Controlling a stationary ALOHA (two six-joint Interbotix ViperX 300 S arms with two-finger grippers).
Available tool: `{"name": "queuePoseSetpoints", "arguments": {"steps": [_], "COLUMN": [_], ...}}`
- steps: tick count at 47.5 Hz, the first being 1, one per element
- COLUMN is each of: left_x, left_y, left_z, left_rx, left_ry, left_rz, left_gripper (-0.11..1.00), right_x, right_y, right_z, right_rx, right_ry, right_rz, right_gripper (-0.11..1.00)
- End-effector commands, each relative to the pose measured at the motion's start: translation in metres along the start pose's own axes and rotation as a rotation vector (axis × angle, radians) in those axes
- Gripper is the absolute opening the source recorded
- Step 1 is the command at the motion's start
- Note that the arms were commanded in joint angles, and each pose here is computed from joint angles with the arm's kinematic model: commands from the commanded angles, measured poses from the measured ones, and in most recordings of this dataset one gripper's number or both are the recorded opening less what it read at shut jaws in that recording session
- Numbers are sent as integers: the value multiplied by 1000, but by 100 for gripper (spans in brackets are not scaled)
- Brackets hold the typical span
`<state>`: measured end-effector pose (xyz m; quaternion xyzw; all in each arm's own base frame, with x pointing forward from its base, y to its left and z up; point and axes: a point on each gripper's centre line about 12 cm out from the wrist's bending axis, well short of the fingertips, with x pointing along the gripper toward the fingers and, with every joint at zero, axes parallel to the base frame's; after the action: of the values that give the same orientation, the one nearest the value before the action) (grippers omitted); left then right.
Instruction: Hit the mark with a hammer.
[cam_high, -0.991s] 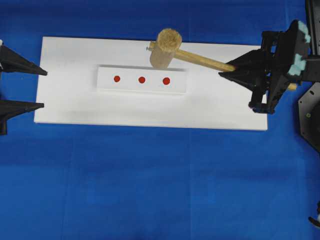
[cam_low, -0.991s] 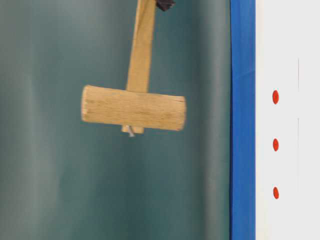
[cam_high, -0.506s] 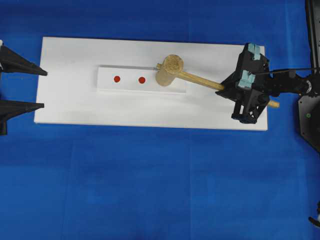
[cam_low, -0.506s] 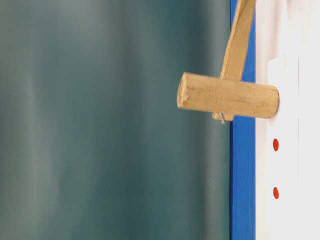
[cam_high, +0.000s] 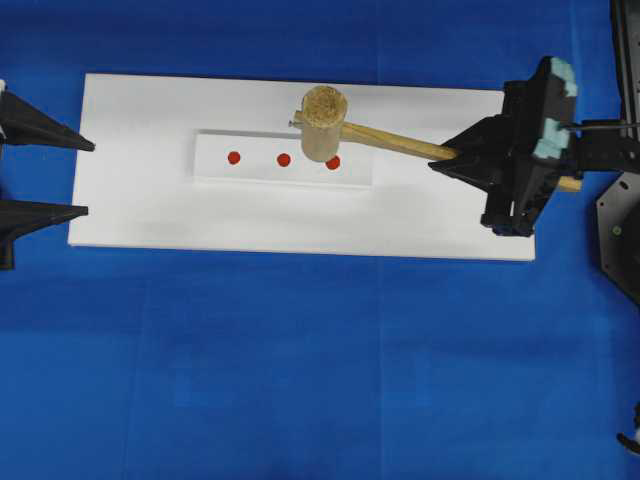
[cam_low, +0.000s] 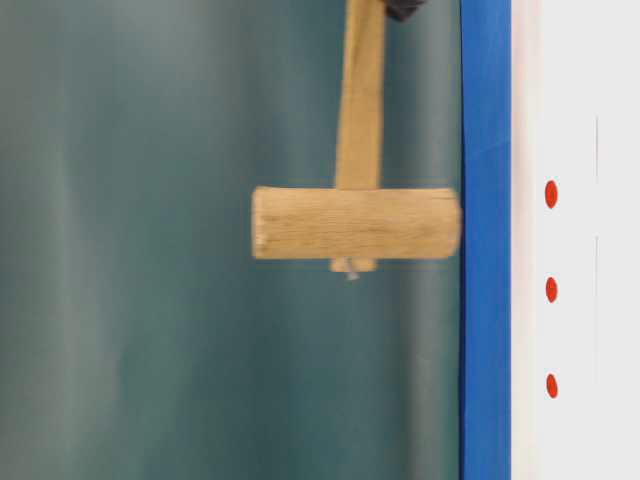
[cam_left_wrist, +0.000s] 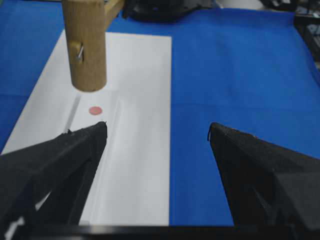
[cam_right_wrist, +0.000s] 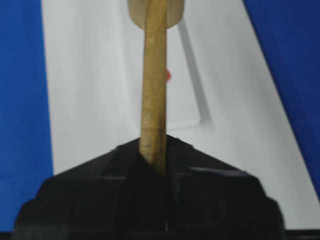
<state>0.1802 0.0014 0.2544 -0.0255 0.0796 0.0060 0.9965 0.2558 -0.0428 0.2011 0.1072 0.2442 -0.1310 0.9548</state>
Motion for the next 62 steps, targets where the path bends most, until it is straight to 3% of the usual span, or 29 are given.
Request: {"name": "queuePoseSetpoints", "arguments": {"steps": [1,18,44,62], "left_x": [1,1,1,1], "left_y": [0,0,0,0], "left_z": [3,3,2,1], "left_rx": [-2,-2,-2,-2], "left_ry": [-5,-6,3,14], "left_rz": [0,0,0,1], "left_gripper": [80,80,80,80], "right_x": [-3,12,75,85], "right_y": [6,20,67,71], "right_z": [17,36,81,86], "right_rx": [-8,-37,-129,-143], "right_ry": [-45,-44,-33,-31], "right_rz": [23,62,151,160], "right_gripper": [2,2,2,2]}}
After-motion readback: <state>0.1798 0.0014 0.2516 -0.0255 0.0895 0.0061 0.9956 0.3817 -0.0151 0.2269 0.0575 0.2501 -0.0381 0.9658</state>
